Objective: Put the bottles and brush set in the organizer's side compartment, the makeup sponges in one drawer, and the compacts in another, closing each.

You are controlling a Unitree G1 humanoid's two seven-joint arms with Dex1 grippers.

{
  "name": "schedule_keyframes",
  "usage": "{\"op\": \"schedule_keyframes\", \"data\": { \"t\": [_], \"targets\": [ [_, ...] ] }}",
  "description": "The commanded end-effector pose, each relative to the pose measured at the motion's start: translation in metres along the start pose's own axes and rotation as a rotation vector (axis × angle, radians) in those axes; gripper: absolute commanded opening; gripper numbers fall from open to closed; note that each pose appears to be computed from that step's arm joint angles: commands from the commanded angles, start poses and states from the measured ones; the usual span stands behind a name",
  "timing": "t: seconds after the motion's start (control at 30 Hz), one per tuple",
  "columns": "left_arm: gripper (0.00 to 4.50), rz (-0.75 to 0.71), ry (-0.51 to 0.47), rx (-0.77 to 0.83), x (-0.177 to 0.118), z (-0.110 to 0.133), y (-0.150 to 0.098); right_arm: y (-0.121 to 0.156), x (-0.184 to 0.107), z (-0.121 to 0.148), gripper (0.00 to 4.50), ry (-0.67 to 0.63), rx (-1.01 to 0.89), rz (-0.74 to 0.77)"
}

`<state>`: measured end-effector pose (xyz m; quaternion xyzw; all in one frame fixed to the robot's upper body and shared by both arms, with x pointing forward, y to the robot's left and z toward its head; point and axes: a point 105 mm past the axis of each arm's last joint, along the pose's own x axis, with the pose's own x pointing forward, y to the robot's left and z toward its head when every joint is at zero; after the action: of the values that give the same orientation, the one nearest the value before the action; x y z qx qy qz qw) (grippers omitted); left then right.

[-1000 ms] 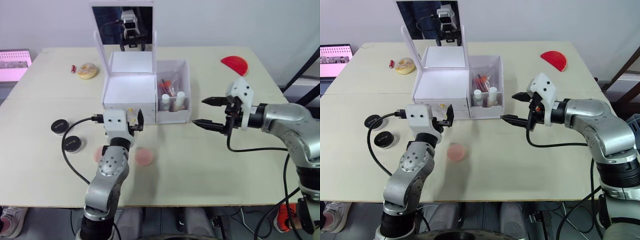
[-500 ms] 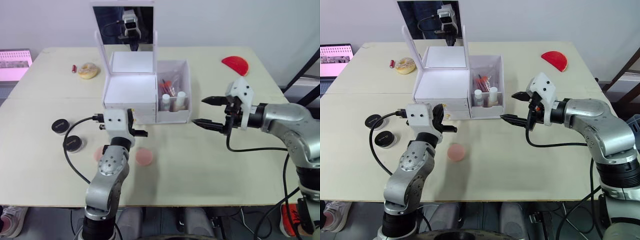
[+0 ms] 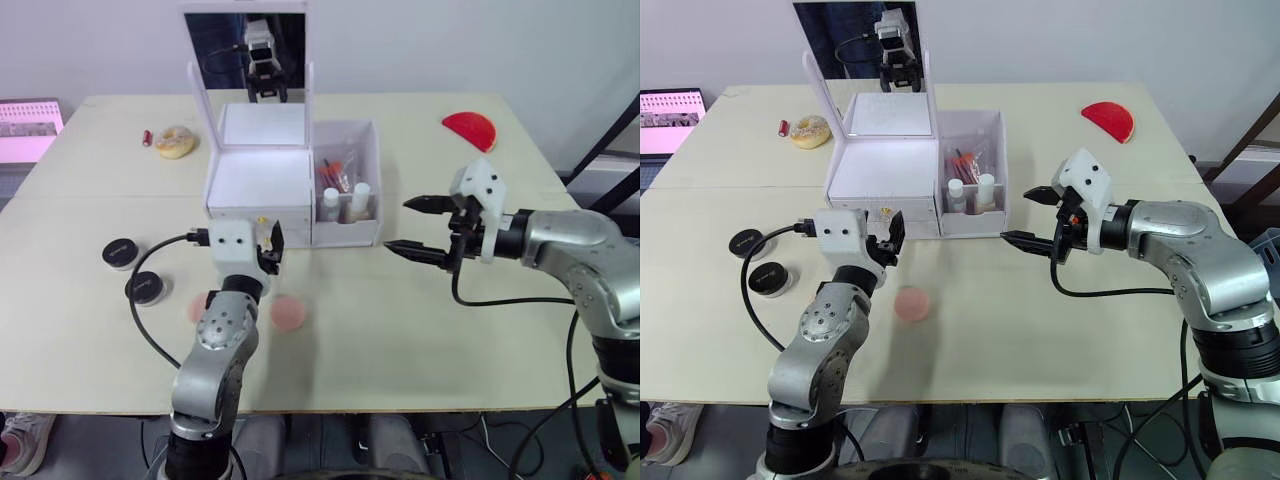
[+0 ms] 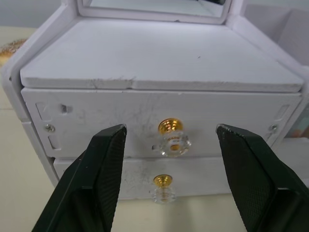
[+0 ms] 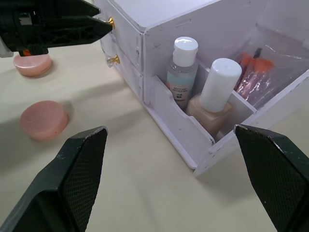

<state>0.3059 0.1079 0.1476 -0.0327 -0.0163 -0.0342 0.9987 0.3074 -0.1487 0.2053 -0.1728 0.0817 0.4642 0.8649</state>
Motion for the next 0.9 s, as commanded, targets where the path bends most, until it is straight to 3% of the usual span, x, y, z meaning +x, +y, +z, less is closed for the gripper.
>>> {"op": "schedule_keyframes", "data": {
  "t": [0.03, 0.33, 0.43, 0.57, 0.9],
  "targets": [
    [3.13, -0.006, -0.035, -0.007, 0.002, 0.008, 0.0, -0.001, -0.005, 0.014, 4.5, -0.031, -0.05, -0.02],
    [3.13, -0.038, -0.053, -0.025, 0.005, 0.012, -0.005, 0.0, -0.005, 0.016, 4.5, -0.033, -0.052, -0.025],
    [2.27, -0.041, -0.051, -0.025, 0.005, 0.011, -0.005, 0.0, -0.006, 0.015, 4.5, -0.031, -0.05, -0.025],
    [0.3, -0.054, -0.055, -0.025, 0.006, 0.012, -0.007, 0.0, -0.006, 0.015, 4.5, -0.031, -0.052, -0.028],
    [0.27, -0.109, -0.047, 0.008, -0.006, 0.012, -0.014, 0.004, -0.007, 0.02, 4.5, -0.059, -0.047, -0.003]
  ]
}}
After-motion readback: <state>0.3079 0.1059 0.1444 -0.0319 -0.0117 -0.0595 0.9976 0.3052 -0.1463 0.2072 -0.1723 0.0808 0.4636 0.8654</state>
